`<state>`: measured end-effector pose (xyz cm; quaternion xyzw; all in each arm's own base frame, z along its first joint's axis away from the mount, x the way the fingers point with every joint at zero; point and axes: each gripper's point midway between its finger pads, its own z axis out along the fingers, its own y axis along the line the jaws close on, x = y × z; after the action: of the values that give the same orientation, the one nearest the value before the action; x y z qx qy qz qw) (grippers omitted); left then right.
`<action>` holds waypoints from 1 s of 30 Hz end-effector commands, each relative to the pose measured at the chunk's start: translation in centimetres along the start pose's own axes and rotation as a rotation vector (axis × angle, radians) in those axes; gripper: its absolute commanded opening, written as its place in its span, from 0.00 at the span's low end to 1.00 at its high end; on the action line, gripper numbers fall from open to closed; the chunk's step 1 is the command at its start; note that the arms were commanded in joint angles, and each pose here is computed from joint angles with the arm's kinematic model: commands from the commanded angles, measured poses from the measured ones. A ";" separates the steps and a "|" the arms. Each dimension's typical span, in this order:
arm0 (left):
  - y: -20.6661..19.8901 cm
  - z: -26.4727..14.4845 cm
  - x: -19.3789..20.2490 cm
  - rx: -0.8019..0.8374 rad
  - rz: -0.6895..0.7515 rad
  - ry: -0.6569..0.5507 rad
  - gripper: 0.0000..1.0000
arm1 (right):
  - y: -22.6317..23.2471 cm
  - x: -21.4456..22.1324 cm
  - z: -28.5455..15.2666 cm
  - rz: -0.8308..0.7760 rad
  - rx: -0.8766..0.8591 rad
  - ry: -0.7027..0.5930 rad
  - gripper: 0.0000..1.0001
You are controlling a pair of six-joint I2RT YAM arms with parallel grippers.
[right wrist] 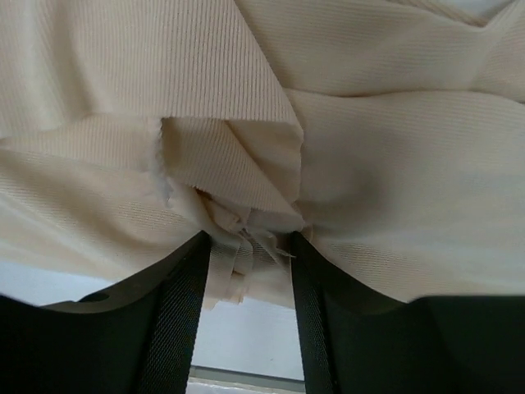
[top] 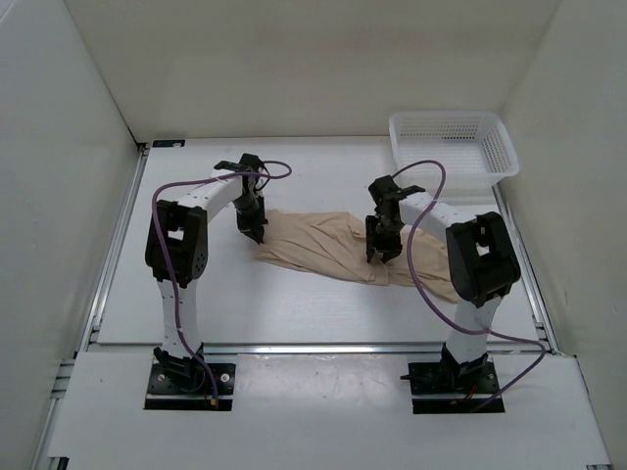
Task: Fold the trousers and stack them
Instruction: Flatten the trousers out
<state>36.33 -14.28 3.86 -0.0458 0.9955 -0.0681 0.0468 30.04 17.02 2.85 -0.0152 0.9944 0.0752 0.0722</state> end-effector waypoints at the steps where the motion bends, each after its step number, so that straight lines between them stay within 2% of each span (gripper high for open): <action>1: -0.7 -2.2 -1.6 0.037 0.014 -0.080 0.10 | 0.0 -0.4 0.9 0.007 0.018 -0.015 0.49; 4: -0.8 -2.6 -1.7 0.040 0.015 -0.088 0.10 | 0.4 -0.7 0.7 0.011 0.017 -0.034 0.37; 5: -0.7 -2.4 -1.4 0.037 0.014 -0.080 0.10 | 0.4 -0.7 0.7 0.011 0.017 -0.034 0.27; 7: -0.8 -2.4 -1.6 0.041 0.006 -0.088 0.10 | 0.9 -1.1 0.2 0.010 0.015 -0.058 0.13; 8: -0.8 -2.4 -1.6 0.041 0.005 -0.088 0.10 | 1.1 -1.4 -0.5 0.009 0.009 -0.070 0.03; 9: -0.9 -2.8 -1.7 0.045 0.006 -0.098 0.10 | 1.2 -1.2 -0.9 0.001 0.017 -0.074 0.00; 18: 1.2 -4.2 -2.2 0.038 -0.041 -0.132 0.10 | 5.9 -3.8 -6.8 -0.077 -0.055 -0.202 0.00; 21: 1.8 -4.9 -2.3 0.039 -0.058 -0.146 0.10 | 6.2 -4.1 -8.0 -0.069 -0.067 -0.223 0.00; 25: 2.4 -4.8 -1.9 0.034 -0.069 -0.138 0.10 | 4.9 -3.1 -7.0 -0.065 -0.018 -0.196 0.00; 27: 2.5 -4.6 -1.7 0.030 -0.061 -0.130 0.10 | 3.7 -2.4 -5.0 -0.052 0.020 -0.149 0.00; 28: 2.9 -4.6 -1.8 0.029 -0.070 -0.131 0.10 | 3.4 -2.1 -4.5 -0.043 0.037 -0.135 0.06; 30: 2.9 -4.2 -1.7 0.025 -0.071 -0.120 0.10 | 2.9 -2.1 -3.8 -0.030 0.050 -0.118 0.28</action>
<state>36.99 -10.98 5.85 -0.0874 0.9907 -0.0729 0.0745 32.14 20.83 9.06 -0.0338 0.9831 0.0819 0.1599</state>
